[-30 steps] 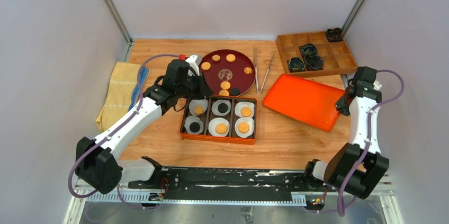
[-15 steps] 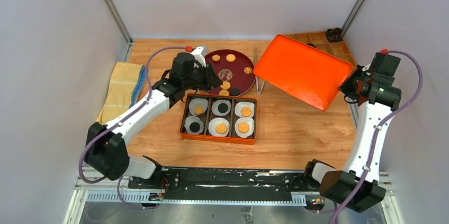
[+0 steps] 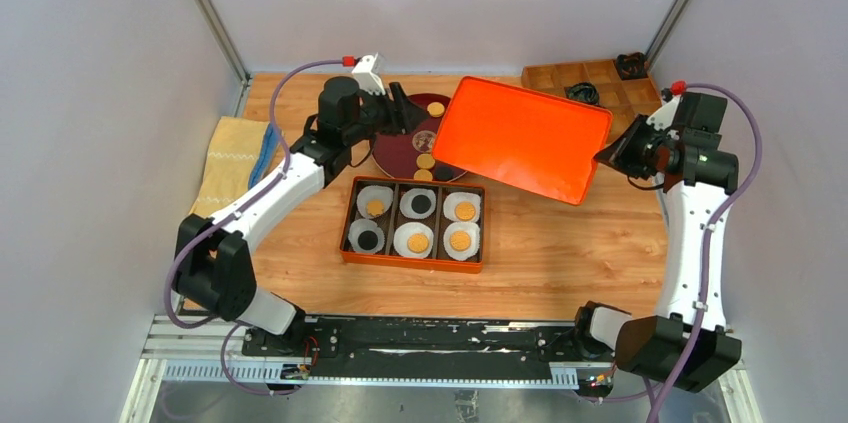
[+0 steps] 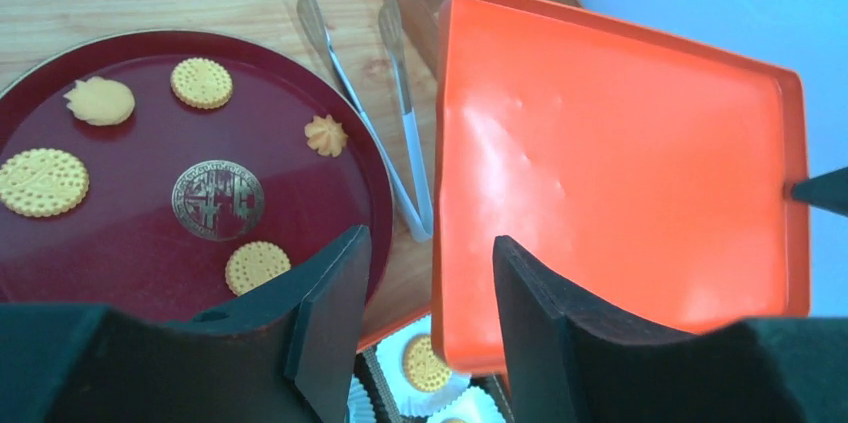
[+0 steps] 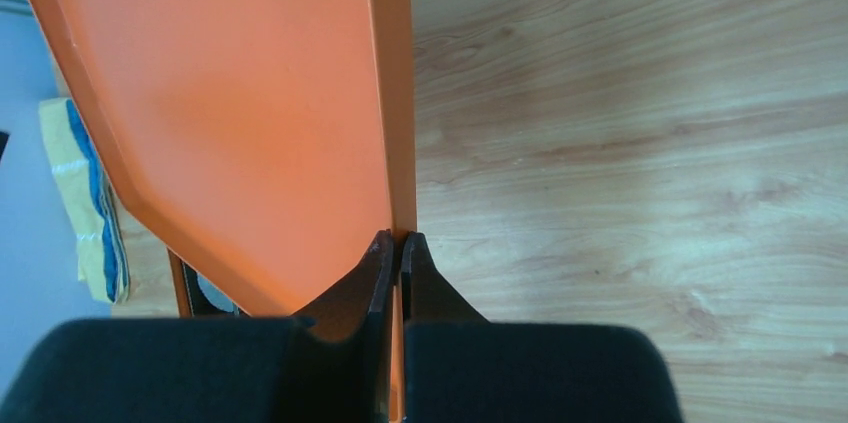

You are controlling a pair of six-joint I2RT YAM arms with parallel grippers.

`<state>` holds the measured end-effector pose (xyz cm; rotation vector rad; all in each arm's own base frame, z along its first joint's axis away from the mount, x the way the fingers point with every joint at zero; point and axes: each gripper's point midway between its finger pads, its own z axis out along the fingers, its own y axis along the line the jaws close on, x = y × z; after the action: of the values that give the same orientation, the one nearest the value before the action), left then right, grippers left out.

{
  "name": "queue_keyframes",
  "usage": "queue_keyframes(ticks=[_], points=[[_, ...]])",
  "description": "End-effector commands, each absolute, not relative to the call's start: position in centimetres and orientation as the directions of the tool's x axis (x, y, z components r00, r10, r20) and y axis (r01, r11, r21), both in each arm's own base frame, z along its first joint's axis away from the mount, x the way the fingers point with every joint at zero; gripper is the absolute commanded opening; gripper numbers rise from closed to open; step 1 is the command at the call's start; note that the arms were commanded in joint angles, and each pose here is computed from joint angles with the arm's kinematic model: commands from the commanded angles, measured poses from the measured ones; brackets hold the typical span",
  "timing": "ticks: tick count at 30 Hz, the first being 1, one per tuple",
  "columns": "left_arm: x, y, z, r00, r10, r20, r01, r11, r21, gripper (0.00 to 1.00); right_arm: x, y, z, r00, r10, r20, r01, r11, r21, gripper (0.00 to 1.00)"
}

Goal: Pack the cookies

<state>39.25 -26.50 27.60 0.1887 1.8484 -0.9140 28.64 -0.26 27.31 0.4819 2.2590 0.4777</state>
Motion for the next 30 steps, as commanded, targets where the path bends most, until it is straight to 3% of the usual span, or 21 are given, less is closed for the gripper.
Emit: queue_keyframes(ticks=[1, 7, 13, 19, 24, 30], points=[[40.2, -27.0, 27.8, -0.449, -0.281, -0.848, 0.535, 0.676, -0.507, 0.58, 29.4, 2.7, 28.8, -0.641, 0.456, -0.617, 0.057, 0.83, 0.554, 0.0], [40.1, -27.1, 25.8, -0.484, -0.26, -0.835, 0.526, 0.677, -0.515, 0.69, 30.2, 3.8, 29.0, -0.658, 0.448, -0.605, 0.002, 0.805, 0.593, 0.0], [39.4, -28.3, 26.3, -0.482, -0.247, -0.841, 0.598, 0.608, -0.522, 0.67, 31.9, 4.8, 27.9, -0.686, 0.44, -0.579, -0.032, 0.777, 0.628, 0.0], [38.2, -29.7, 26.5, -0.509, -0.238, -0.827, 0.678, 0.482, -0.555, 0.55, 33.5, 5.8, 26.2, -0.714, 0.428, -0.555, -0.059, 0.752, 0.656, 0.0], [37.8, -30.3, 25.8, -0.572, -0.266, -0.776, 0.67, 0.394, -0.629, 0.3, 34.7, 6.1, 24.4, -0.728, 0.419, -0.543, -0.048, 0.759, 0.649, 0.0], [37.0, -30.1, 25.4, -0.593, -0.274, -0.757, 0.659, 0.375, -0.652, 0.12, 36.2, 6.1, 22.6, -0.73, 0.339, -0.593, -0.058, 0.834, 0.548, 0.07]])
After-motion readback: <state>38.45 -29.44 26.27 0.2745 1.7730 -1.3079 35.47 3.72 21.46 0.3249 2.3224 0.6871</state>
